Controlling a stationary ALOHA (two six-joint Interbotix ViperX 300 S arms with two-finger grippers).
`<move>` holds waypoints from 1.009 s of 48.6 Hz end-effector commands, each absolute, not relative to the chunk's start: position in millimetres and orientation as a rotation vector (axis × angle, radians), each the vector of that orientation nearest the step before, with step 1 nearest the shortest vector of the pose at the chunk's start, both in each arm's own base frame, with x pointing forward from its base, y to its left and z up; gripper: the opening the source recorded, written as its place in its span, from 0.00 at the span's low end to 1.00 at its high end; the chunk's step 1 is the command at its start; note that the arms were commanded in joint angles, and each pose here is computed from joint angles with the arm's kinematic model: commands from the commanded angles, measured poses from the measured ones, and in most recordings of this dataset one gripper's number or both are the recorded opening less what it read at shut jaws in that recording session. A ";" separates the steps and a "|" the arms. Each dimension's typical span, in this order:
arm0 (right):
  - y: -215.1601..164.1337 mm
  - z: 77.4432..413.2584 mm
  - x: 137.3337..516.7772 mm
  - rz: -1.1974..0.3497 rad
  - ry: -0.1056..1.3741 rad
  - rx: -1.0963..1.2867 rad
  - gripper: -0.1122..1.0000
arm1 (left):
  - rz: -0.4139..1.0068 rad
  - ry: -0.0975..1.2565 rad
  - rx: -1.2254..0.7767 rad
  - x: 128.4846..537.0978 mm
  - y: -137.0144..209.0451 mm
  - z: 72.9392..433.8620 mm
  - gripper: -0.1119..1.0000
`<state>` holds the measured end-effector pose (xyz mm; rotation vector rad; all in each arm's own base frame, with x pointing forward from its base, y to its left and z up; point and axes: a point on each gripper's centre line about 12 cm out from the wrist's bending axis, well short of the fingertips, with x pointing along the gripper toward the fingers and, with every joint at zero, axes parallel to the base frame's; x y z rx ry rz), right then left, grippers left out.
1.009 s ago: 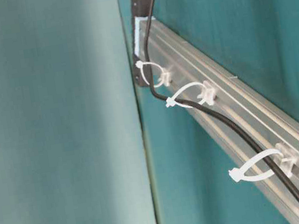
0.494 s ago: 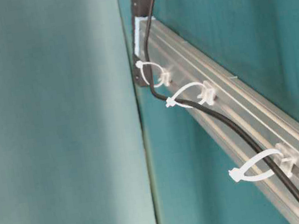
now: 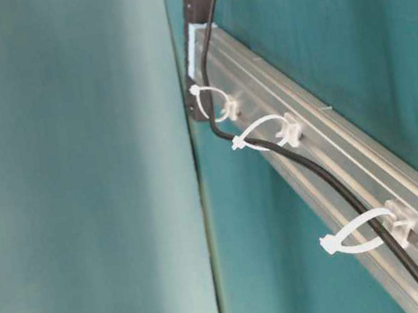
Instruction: Pass the USB cable through three rings with both arms.
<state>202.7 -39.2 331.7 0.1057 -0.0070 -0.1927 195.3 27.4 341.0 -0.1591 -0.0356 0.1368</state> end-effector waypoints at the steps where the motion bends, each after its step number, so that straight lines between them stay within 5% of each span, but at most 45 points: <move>1: -41.0 333.9 201.4 -0.202 -0.024 0.115 0.88 | 0.138 -0.051 -0.158 195.5 28.0 345.9 0.88; 49: -46.3 340.2 176.5 -0.253 -0.084 0.115 0.88 | 0.127 -0.114 -0.224 181.2 25.4 354.8 0.89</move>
